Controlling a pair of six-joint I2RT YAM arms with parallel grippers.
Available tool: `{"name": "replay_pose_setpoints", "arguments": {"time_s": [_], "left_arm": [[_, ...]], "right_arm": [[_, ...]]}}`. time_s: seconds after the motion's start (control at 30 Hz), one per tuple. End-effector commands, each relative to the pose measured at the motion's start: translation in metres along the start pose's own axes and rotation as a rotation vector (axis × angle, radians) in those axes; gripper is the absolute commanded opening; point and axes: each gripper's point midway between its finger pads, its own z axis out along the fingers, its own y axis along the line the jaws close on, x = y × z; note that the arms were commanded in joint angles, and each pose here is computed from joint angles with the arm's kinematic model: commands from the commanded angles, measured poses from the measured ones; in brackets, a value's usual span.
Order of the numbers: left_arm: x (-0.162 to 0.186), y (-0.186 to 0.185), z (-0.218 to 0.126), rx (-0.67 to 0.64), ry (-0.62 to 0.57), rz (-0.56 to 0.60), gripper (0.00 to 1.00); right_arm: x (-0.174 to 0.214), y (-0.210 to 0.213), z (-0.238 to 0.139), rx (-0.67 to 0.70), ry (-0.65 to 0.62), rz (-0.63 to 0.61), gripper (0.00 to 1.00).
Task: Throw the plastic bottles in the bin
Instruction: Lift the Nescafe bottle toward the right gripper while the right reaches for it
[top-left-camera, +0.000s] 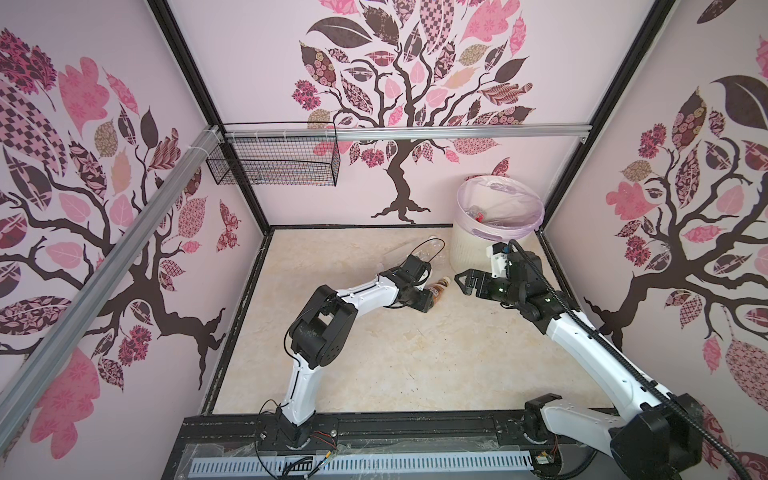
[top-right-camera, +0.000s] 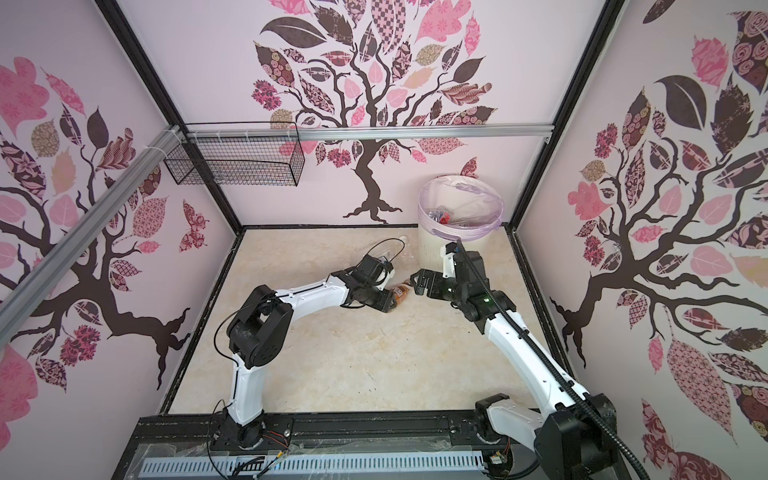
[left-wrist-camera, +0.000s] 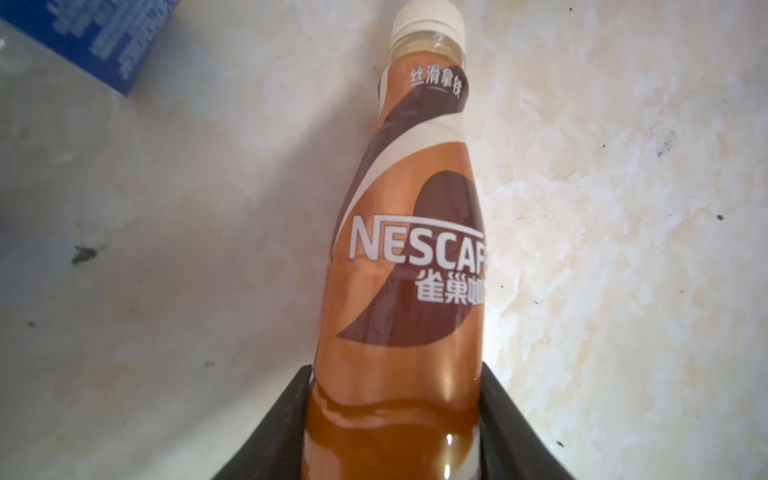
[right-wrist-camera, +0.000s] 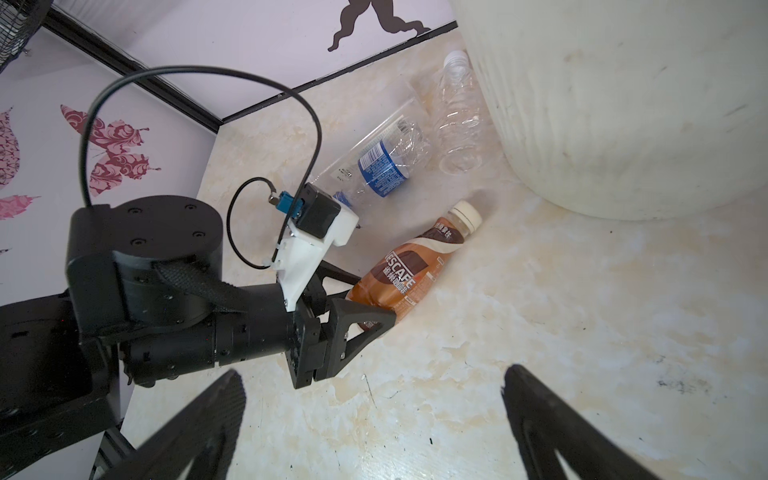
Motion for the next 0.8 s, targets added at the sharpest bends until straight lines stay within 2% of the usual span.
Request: {"name": "replay_pose_setpoints", "arguments": {"time_s": [0.0, 0.17, 0.27, 0.57, 0.77], "left_arm": [[-0.005, -0.016, -0.019, 0.086, -0.055, -0.107, 0.5], [-0.003, -0.016, -0.04, 0.189, -0.123, -0.253, 0.51], [-0.013, -0.014, -0.065, 0.241, -0.201, -0.3, 0.5], [-0.037, -0.03, -0.139, 0.331, -0.397, -0.289, 0.51], [-0.031, -0.033, -0.158, 0.338, -0.429, -0.276, 0.51]], "right_arm": [[0.0, -0.001, -0.001, -0.006, -0.005, 0.013, 1.0], [0.006, -0.002, 0.003, -0.019, 0.01, 0.041, 0.99], [0.006, 0.001, 0.004, -0.041, 0.004, 0.078, 0.99], [-0.025, 0.031, 0.011, -0.175, -0.058, 0.203, 1.0], [-0.043, 0.062, 0.019, -0.249, -0.082, 0.195, 0.99]]}}
